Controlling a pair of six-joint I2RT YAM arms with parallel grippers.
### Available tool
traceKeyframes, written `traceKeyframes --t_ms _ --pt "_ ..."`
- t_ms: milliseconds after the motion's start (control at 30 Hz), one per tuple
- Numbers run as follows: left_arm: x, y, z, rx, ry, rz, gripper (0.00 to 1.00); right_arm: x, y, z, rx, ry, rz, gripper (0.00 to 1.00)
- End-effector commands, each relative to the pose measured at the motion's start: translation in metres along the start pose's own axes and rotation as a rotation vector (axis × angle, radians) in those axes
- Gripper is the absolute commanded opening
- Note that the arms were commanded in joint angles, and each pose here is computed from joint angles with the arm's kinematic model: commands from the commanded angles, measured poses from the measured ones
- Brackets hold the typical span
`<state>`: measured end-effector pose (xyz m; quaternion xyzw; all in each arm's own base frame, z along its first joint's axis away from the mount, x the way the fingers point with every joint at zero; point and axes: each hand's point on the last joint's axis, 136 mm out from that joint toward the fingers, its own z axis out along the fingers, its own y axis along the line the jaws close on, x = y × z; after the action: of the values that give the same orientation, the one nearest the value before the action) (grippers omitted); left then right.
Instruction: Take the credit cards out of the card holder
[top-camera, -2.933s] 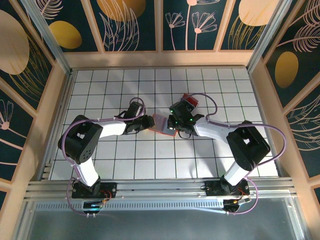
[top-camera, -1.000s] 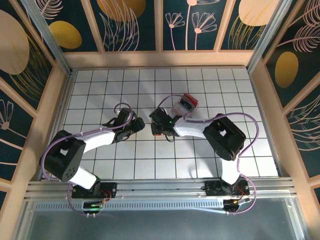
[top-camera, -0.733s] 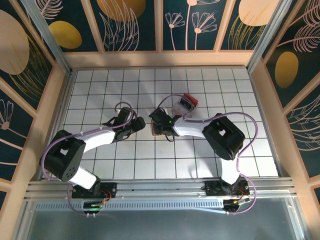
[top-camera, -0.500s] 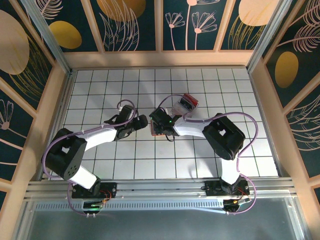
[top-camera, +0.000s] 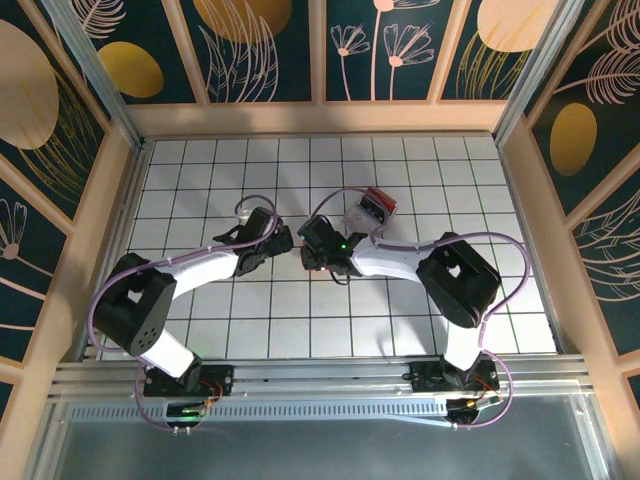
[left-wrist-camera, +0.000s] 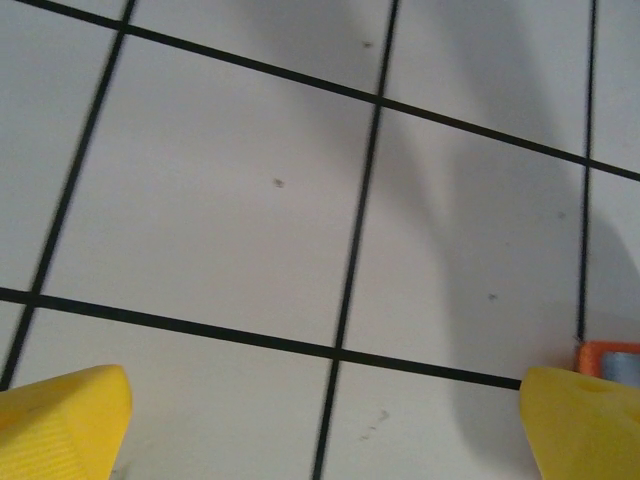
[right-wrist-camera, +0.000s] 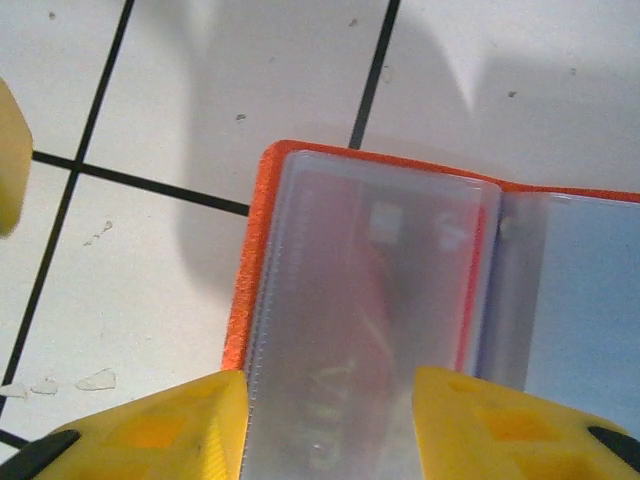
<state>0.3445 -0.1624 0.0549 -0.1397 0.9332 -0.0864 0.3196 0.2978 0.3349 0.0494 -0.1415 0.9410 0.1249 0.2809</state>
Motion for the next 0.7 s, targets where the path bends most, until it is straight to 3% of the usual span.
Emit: traceKeyframes --t_ms 0,200,367,500,667 --pt "-0.007 0.010 -0.005 -0.009 -0.027 -0.046 0.99 -0.003 0.000 0.007 0.044 -0.007 -0.040 0.51" --pt "-0.006 0.012 -0.006 -0.005 -0.028 -0.048 0.99 0.011 -0.014 0.020 0.112 0.035 -0.056 0.58" --pt "-0.003 0.011 -0.004 0.007 -0.017 -0.052 0.99 0.022 -0.019 0.025 0.124 0.057 -0.044 0.57" --pt "-0.003 0.010 -0.003 0.009 -0.012 -0.049 0.99 0.024 -0.016 0.024 0.091 0.058 -0.022 0.52" --pt "-0.003 0.009 -0.003 0.011 -0.009 -0.042 0.99 0.030 -0.018 0.025 0.057 0.080 0.020 0.37"
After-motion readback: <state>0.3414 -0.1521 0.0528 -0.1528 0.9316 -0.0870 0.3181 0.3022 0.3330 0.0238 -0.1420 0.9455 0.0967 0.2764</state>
